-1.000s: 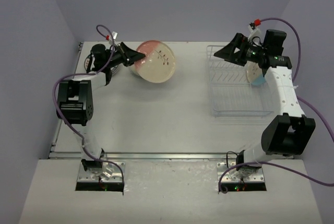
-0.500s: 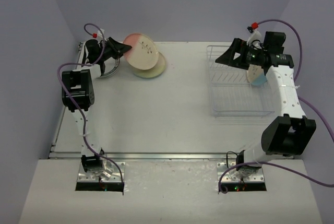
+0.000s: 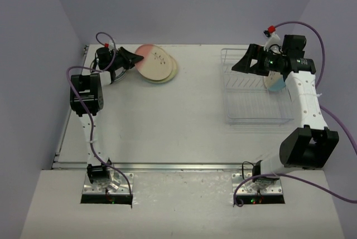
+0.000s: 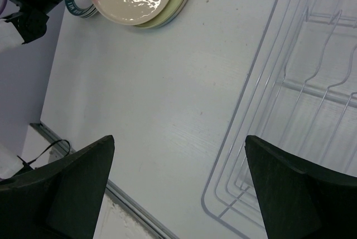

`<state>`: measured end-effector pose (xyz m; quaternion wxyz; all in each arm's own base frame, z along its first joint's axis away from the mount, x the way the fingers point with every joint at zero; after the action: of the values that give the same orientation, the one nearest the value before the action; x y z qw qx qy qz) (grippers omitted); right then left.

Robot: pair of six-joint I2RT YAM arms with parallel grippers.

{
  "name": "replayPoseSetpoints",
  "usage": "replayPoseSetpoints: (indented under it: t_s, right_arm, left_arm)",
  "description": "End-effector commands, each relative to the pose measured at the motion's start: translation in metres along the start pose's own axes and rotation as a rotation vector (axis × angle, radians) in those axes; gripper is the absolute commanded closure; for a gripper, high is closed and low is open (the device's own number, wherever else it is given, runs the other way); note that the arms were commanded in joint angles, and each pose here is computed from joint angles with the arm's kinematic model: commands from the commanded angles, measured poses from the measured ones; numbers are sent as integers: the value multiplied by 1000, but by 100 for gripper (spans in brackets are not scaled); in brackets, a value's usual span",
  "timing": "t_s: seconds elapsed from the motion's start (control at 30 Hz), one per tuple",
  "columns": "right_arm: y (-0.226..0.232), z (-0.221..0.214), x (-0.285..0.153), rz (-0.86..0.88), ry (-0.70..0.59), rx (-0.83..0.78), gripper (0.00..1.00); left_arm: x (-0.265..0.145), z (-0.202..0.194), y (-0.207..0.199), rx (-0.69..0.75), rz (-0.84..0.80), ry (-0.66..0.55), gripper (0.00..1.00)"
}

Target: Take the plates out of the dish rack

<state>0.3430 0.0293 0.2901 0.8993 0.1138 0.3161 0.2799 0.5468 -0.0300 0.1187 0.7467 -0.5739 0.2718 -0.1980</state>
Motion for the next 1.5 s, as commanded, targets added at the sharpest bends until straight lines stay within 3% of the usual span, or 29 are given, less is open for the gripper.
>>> replayPoseSetpoints:
  t_s: [0.0, 0.37, 0.47, 0.67, 0.8, 1.1, 1.23, 1.47]
  right_arm:
    - [5, 17, -13, -23, -57, -63, 1]
    - [3, 16, -10, -25, -55, -51, 1]
    - [3, 15, -11, -24, -53, -50, 1]
    - [3, 9, -10, -24, -43, -41, 1]
    - [2, 7, -9, -25, -38, -35, 1]
    - [-4, 5, -8, -60, -29, -37, 1]
    - [-3, 4, -8, -60, -29, -39, 1]
    - [-4, 4, -10, -87, -37, -51, 1]
  left_arm:
    - [6, 7, -37, 108, -92, 4, 100]
    - [13, -9, -12, 123, 47, 32, 85]
    - [14, -11, -11, 137, 64, 35, 73]
    - [15, -12, -10, 171, 114, 23, 34]
    - [17, -9, -19, 253, 169, -4, 19]
    - [12, -1, -38, 463, 392, -121, 1]
    - [17, -17, -47, 575, 447, -123, 0]
    - [11, -25, -44, 648, 575, -165, 0]
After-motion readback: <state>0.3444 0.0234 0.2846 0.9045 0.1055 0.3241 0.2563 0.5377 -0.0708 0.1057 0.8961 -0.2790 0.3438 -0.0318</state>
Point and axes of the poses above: each gripper's point midway between its finger pads, its own x axis out along the fingers, its own y axis along the line the jaws close on, z = x × y, the point moved 6 cm from there along -x, back along the fingers, and after that the axes turned 11 degrees about -x, right-handed, at the moved point
